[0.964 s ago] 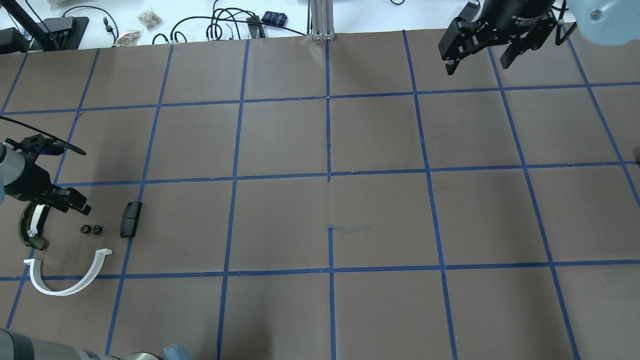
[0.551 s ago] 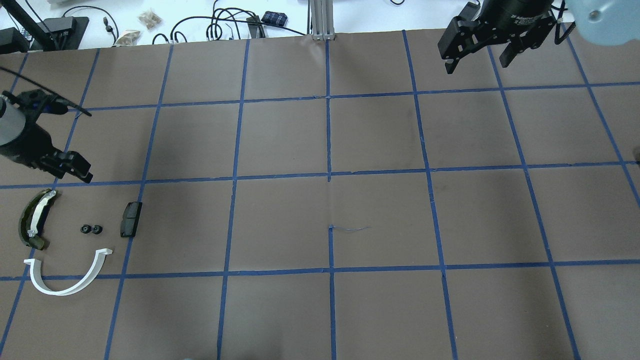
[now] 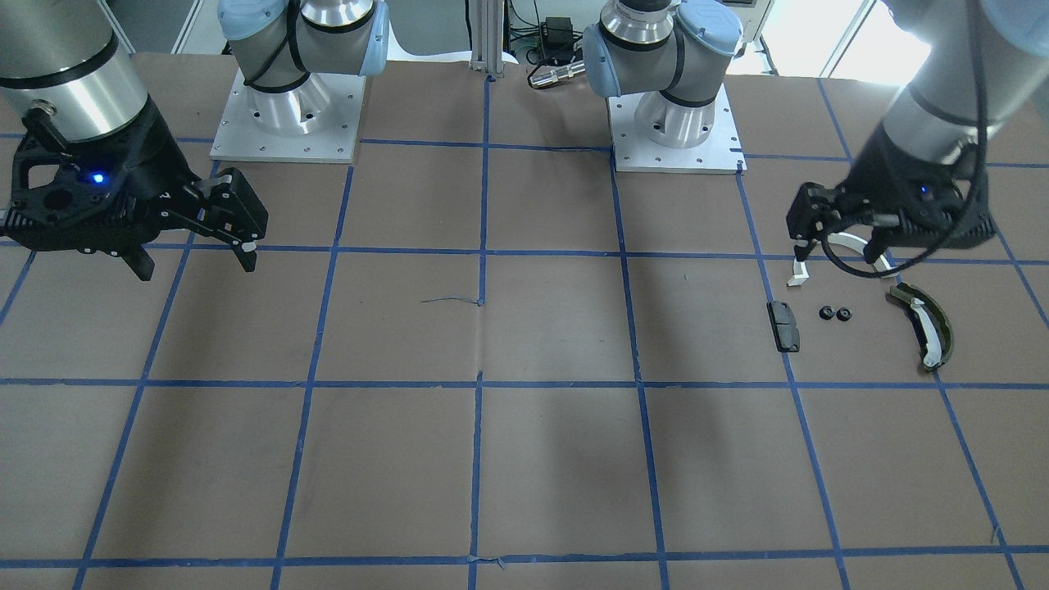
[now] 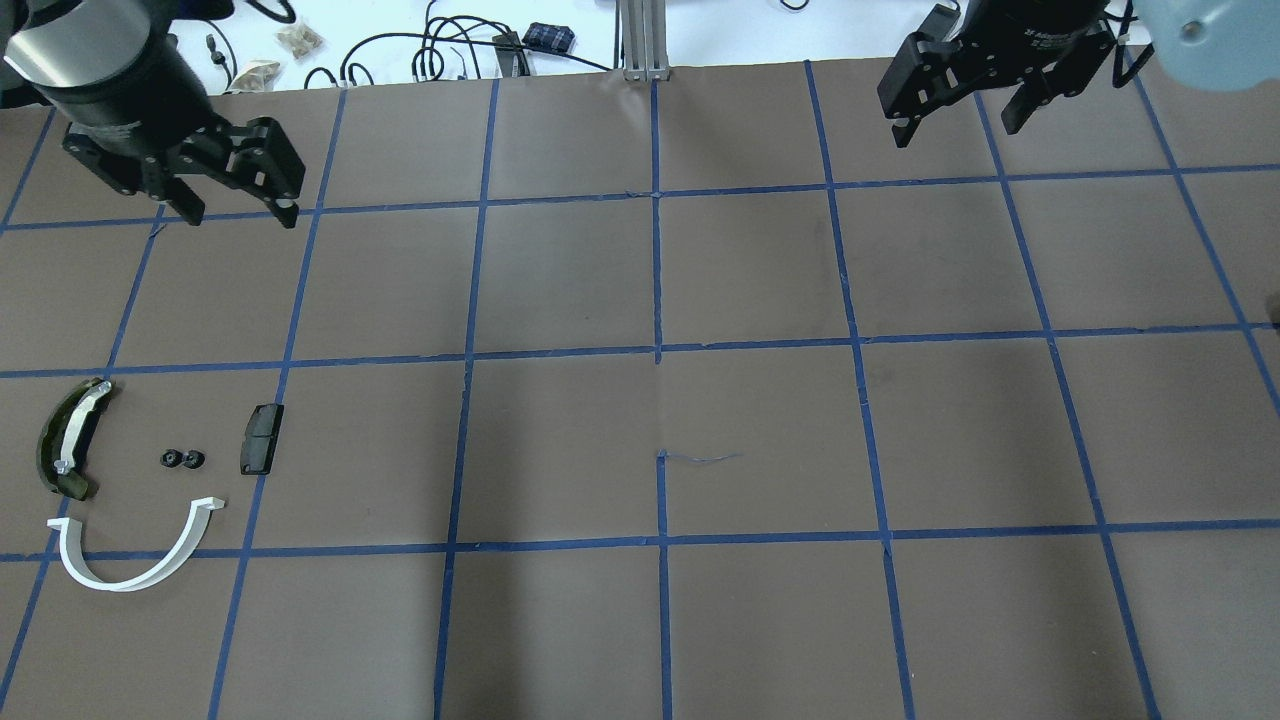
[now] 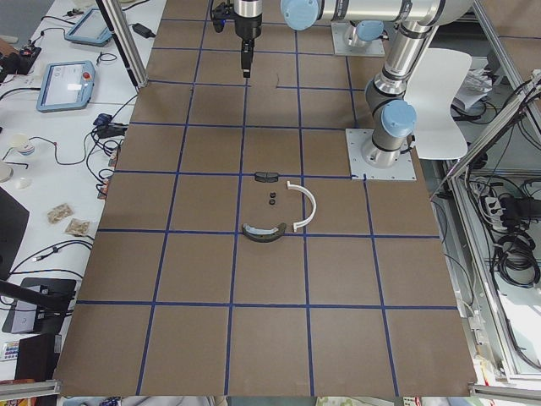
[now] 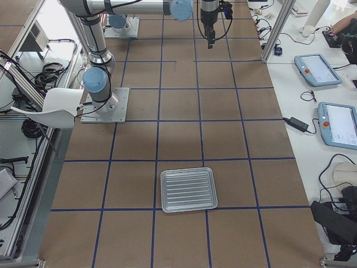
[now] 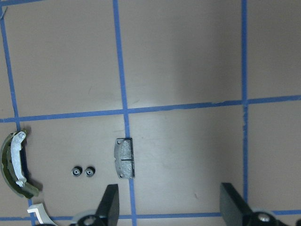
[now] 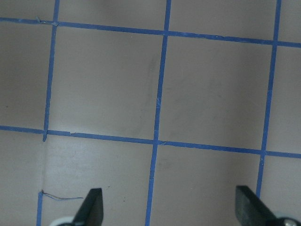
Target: Place bearing gear from tray to pile
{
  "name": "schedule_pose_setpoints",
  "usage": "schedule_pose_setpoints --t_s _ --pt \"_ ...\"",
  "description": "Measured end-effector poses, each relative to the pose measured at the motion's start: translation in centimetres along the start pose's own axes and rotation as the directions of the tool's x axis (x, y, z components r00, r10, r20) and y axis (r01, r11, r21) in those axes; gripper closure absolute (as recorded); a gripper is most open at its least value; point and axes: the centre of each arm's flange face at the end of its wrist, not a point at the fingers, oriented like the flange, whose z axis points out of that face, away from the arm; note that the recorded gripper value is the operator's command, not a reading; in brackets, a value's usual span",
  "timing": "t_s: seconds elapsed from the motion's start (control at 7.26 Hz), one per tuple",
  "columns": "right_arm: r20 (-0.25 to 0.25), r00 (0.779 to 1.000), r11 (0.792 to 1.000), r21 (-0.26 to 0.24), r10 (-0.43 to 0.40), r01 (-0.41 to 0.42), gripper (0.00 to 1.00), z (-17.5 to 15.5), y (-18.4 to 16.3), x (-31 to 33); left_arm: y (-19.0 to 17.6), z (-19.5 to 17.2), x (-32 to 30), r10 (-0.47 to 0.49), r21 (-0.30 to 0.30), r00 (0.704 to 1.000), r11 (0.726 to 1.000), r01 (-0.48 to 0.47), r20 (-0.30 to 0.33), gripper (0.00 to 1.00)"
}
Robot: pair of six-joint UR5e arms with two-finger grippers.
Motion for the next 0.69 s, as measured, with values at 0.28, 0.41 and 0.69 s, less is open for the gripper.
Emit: schedule_pose_setpoints --t_s 0.28,0.41,0.69 --pt "0.000 1.000 1.000 -0.002 0.001 -0.001 0.00 0.1 0.0 0.0 1.2 -0.6 2.0 0.009 -0.043 1.000 0.999 -0.010 -0.025 0.08" --pt "0.001 1.000 1.000 -0.003 0.001 -0.001 0.00 0.1 0.0 0.0 0.8 -0.3 2.3 0.007 -0.050 0.999 0.999 -0.009 -0.049 0.08" --pt "0.000 1.000 1.000 -0.004 0.003 -0.003 0.00 0.1 0.0 0.1 0.4 0.1 2.7 0.005 -0.037 0.996 0.999 -0.009 -0.092 0.08"
